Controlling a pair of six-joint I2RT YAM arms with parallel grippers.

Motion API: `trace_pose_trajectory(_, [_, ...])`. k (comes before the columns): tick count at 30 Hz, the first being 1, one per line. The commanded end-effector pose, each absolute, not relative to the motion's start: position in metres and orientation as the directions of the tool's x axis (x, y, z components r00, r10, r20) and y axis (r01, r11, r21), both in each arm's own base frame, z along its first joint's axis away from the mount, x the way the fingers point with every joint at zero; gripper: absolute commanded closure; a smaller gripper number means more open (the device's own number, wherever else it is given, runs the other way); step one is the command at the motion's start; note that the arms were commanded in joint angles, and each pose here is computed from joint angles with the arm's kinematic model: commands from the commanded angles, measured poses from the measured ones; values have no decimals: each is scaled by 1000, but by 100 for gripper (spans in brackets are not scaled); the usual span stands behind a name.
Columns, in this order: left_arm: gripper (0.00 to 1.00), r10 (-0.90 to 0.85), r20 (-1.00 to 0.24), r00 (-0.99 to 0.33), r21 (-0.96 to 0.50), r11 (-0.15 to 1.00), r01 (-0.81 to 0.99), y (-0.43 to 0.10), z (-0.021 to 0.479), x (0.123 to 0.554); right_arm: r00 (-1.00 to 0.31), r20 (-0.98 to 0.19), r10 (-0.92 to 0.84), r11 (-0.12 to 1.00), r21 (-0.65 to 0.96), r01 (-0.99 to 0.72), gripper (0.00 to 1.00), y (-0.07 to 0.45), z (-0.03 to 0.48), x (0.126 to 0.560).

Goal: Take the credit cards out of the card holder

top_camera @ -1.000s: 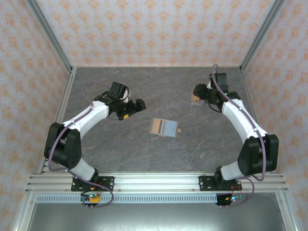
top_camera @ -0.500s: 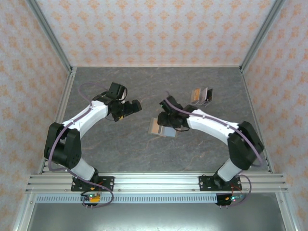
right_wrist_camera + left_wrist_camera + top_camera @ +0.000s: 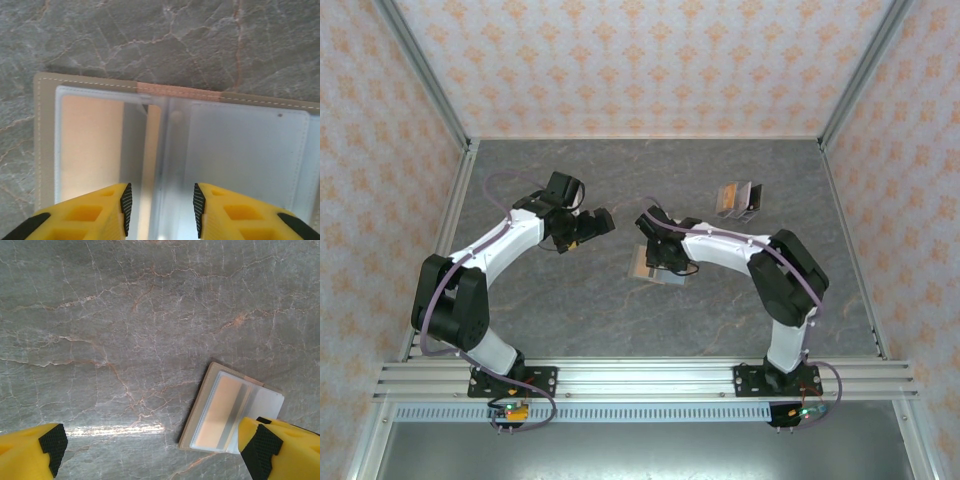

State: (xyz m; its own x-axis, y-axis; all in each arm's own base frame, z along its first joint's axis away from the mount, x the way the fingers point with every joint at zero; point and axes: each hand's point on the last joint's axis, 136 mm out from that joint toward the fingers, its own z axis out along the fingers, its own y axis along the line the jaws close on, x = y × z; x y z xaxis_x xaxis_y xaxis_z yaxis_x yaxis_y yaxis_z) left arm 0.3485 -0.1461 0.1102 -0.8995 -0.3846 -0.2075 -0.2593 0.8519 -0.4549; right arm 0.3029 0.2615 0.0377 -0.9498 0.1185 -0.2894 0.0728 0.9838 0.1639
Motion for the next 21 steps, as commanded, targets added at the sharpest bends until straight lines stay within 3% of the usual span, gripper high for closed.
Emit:
trace_pose_trajectory(1, [3,-381,-176,-908,-472,842,-262,-148,105,345,-949,-290,123,991,79,104,61,248,31,304])
trace_pose_trajectory(12, [24,-338,-89,-937,-549,802,-237,-175,91,334,-956,-262,131,991,34,127,65,235,14,295])
trace_pose_trajectory(21, [46,-225,-37,-974,-584,796,-162,-223,76,321,-957,-250,144,990,36,139,69,230,7,293])
